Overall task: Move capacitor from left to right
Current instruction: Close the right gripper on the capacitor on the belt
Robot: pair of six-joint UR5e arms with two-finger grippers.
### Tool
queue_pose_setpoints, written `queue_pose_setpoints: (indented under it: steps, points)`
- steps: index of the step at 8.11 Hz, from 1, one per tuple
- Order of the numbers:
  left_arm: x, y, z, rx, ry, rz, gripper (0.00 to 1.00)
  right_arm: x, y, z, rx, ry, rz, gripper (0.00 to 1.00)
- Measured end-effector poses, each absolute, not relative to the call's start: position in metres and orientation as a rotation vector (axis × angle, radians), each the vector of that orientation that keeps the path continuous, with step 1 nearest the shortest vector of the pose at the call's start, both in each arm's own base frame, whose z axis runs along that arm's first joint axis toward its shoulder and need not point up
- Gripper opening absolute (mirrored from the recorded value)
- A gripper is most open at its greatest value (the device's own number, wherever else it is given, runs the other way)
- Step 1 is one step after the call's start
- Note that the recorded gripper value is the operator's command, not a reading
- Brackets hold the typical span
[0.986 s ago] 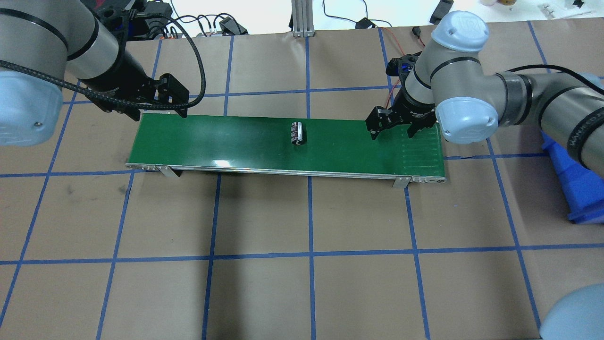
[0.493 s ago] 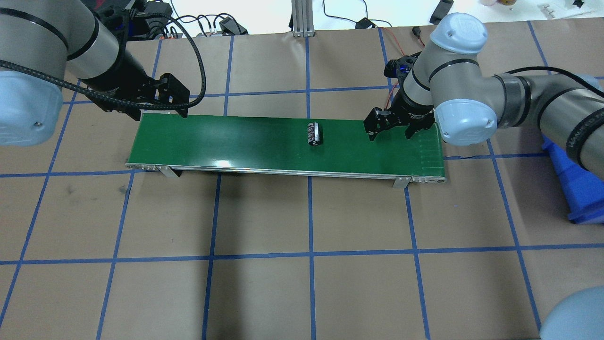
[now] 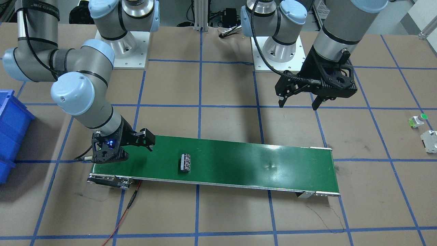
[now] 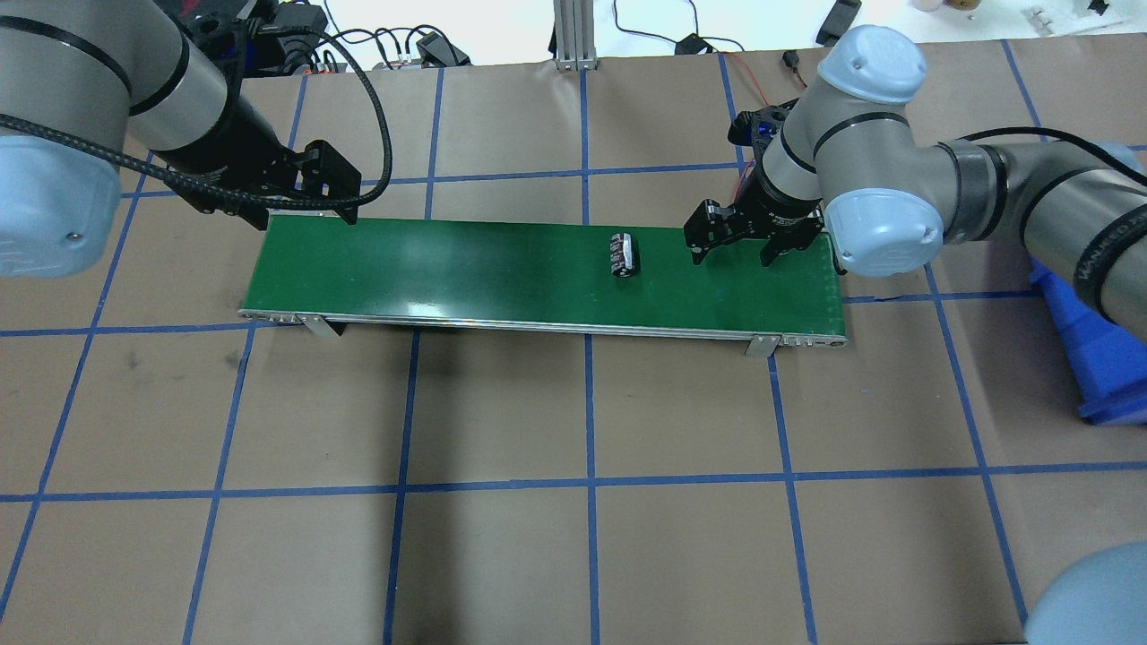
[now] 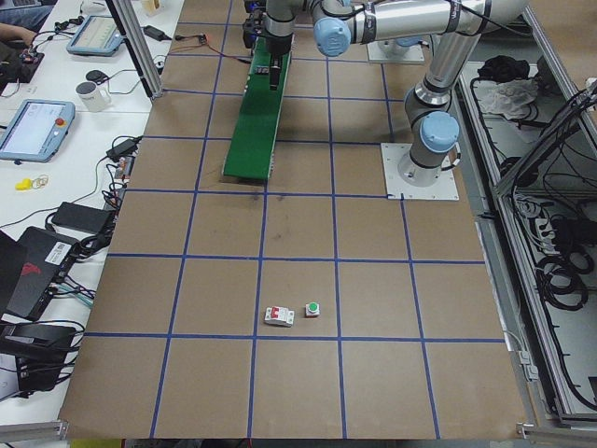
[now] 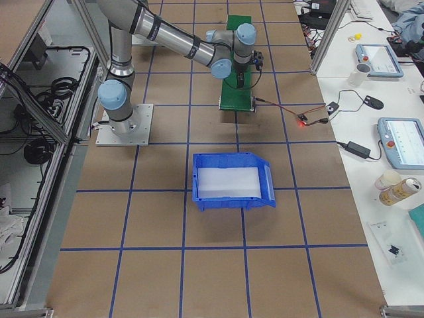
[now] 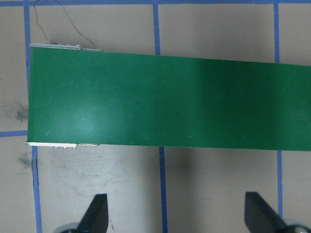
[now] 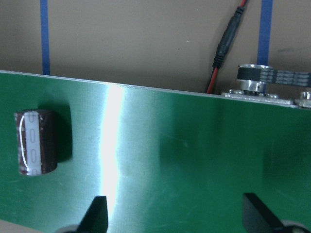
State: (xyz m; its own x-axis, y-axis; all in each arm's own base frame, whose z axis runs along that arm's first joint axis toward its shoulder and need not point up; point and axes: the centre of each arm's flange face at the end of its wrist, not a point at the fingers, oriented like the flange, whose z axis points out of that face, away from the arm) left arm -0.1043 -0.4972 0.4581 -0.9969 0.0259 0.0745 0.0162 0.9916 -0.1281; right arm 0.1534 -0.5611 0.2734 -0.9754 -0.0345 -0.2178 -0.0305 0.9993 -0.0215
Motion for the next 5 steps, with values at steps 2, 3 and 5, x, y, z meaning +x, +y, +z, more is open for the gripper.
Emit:
queue_pose_setpoints:
  steps: [2,3,5]
  points:
    - [-0.104,-0.497,0.458,-0.036,-3.060,0.195,1.00,0.157,-0.561,0.274,0.023,2.910,-0.021,0.95]
    - [-0.104,-0.497,0.458,-0.038,-3.061,0.195,1.00,0.162,-0.560,0.274,0.051,2.911,-0.020,0.95]
    - [-0.104,-0.497,0.458,-0.042,-3.060,0.195,1.00,0.181,-0.559,0.271,0.045,2.919,-0.050,0.88]
